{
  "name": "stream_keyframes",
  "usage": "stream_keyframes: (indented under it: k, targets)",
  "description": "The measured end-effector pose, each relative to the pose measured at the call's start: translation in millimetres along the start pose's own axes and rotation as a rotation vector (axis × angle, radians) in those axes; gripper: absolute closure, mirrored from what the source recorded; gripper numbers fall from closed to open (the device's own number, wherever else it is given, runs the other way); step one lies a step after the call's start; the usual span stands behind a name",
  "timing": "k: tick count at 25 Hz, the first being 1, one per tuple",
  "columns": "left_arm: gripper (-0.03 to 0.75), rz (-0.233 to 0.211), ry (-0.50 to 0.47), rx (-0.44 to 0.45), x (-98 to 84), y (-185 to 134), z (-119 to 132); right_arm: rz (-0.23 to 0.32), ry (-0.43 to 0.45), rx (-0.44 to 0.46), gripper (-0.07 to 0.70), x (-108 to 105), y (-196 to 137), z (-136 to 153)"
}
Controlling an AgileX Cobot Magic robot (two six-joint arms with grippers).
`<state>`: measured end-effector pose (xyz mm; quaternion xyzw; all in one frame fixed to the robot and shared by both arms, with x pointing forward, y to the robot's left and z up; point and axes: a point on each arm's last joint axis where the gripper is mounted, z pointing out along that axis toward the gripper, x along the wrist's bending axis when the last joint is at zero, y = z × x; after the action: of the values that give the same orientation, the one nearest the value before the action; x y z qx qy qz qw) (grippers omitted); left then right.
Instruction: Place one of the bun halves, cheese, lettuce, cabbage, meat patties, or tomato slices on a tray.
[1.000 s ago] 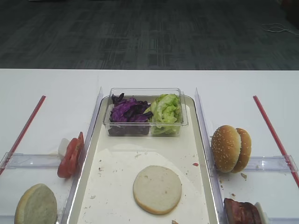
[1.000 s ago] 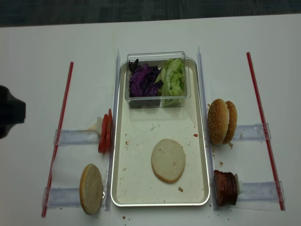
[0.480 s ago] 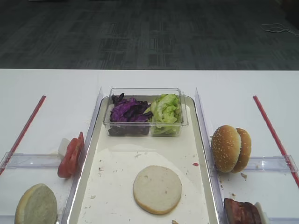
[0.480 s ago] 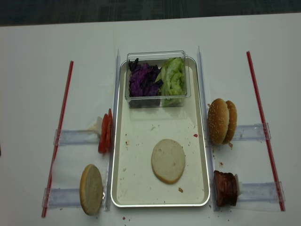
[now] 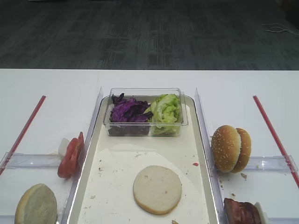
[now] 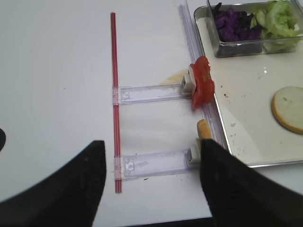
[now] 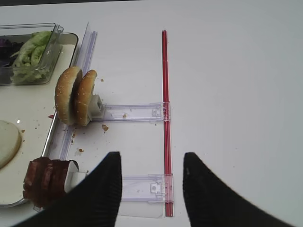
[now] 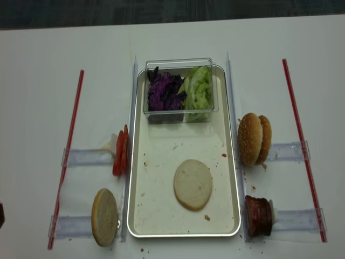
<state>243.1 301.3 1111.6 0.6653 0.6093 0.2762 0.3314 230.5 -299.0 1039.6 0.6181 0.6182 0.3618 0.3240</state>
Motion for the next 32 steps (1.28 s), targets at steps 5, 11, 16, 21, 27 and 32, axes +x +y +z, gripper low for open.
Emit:
stream_keyframes:
  k: [5,11,16,21,27,32]
  targets:
    - [0.303,0.028,-0.053,-0.064,-3.6,-21.2,0.9,0.0,0.0,0.0,0.307,0.0,0.0,0.0]
    - [0.303,0.056,-0.071,-0.122,-4.2,-40.1,2.2,0.0,0.0,0.0,0.307,0.0,0.0,0.0]
    - [0.303,0.082,-0.069,-0.151,-3.4,-55.6,9.6,0.0,0.0,0.0,0.307,0.0,0.0,0.0]
    - [0.303,0.083,-0.072,-0.094,-3.3,-64.5,26.9,0.0,0.0,0.0,0.307,0.0,0.0,0.0]
    - [0.303,0.094,-0.085,-0.108,-4.6,-63.6,28.4,0.0,0.0,0.0,0.307,0.0,0.0,0.0]
    - [0.303,0.097,-0.068,-0.084,-3.0,-66.6,33.4,0.0,0.0,0.0,0.307,0.0,0.0,0.0]
